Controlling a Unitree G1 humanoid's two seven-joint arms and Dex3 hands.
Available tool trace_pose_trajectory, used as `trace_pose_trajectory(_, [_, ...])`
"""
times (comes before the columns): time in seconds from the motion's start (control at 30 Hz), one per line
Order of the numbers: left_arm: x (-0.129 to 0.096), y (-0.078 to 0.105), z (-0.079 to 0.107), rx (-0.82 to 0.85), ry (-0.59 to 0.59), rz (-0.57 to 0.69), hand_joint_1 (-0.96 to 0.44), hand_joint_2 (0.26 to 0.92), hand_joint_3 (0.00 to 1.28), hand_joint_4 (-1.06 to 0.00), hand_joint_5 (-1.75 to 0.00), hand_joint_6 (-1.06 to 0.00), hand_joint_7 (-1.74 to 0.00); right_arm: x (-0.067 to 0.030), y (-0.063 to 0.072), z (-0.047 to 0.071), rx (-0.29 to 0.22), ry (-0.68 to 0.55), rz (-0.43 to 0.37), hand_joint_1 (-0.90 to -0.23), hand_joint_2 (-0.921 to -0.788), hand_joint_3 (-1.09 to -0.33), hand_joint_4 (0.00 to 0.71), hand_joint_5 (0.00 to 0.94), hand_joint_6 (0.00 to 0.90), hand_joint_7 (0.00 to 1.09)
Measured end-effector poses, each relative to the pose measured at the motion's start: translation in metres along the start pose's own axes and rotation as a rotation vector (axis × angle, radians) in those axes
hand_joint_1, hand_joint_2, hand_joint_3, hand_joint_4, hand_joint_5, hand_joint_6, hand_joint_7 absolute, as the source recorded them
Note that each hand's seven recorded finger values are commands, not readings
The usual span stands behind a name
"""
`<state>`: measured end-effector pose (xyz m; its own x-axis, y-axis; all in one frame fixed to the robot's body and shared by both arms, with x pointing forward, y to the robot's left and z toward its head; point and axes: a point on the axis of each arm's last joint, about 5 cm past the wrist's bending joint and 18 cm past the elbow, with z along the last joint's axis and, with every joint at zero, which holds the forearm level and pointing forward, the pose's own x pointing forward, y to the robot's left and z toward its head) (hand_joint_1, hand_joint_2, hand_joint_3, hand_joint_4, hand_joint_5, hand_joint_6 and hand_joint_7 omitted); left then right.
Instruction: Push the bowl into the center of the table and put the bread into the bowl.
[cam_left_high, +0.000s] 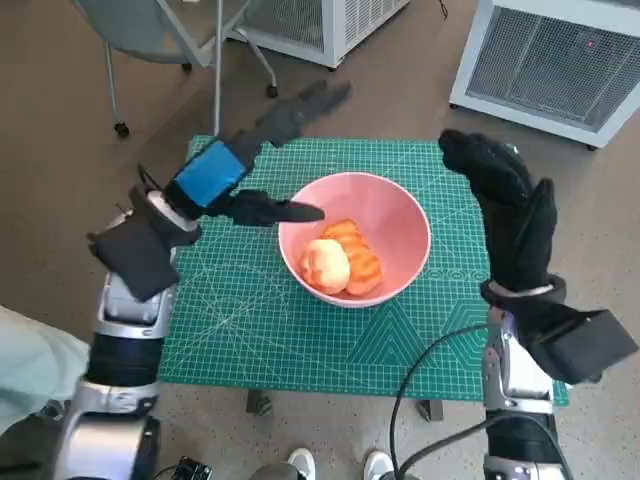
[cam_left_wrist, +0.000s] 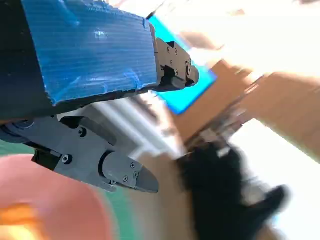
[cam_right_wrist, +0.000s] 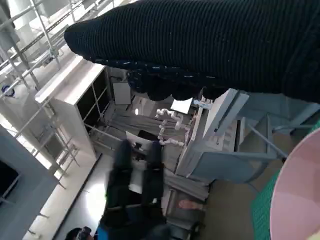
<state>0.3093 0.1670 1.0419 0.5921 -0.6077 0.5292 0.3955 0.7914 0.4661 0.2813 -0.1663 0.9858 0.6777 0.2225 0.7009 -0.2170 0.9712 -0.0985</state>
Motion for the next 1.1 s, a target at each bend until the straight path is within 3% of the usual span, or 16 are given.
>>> trace_pose_trajectory(0.27, [-0.008,-0.016,-0.023,-0.148,-0.056,0.087,-0.53,0.921,0.30,-0.08,-0.01,-0.23,-0.02,0.0022,0.000,-0.002,-0.015,-0.004,0.007,-0.705,-0.921,-0.739,0.198,0.002,-0.001,0.49])
trace_pose_trajectory(0.53, [-0.016,-0.025,-0.038,-0.276,-0.087,0.178,-0.56,0.921,0.32,-0.07,-0.01,-0.22,-0.01,0.0077,0.000,0.000,-0.039,-0.019,0.018,-0.712,-0.921,-0.742,0.194,0.000,-0.001,0.48])
trace_pose_trajectory(0.77, [-0.020,-0.029,-0.043,-0.285,-0.097,0.210,-0.59,0.921,0.34,-0.07,0.00,-0.21,-0.01,0.0123,-0.001,0.002,-0.047,-0.033,0.027,-0.719,-0.921,-0.744,0.192,0.000,0.000,0.48])
trace_pose_trajectory(1.1, [-0.025,-0.032,-0.047,-0.257,-0.089,0.211,-0.58,0.921,0.34,-0.06,0.00,-0.21,-0.01,0.0086,-0.001,-0.004,-0.043,-0.014,0.023,-0.717,-0.921,-0.743,0.189,0.000,0.000,0.50])
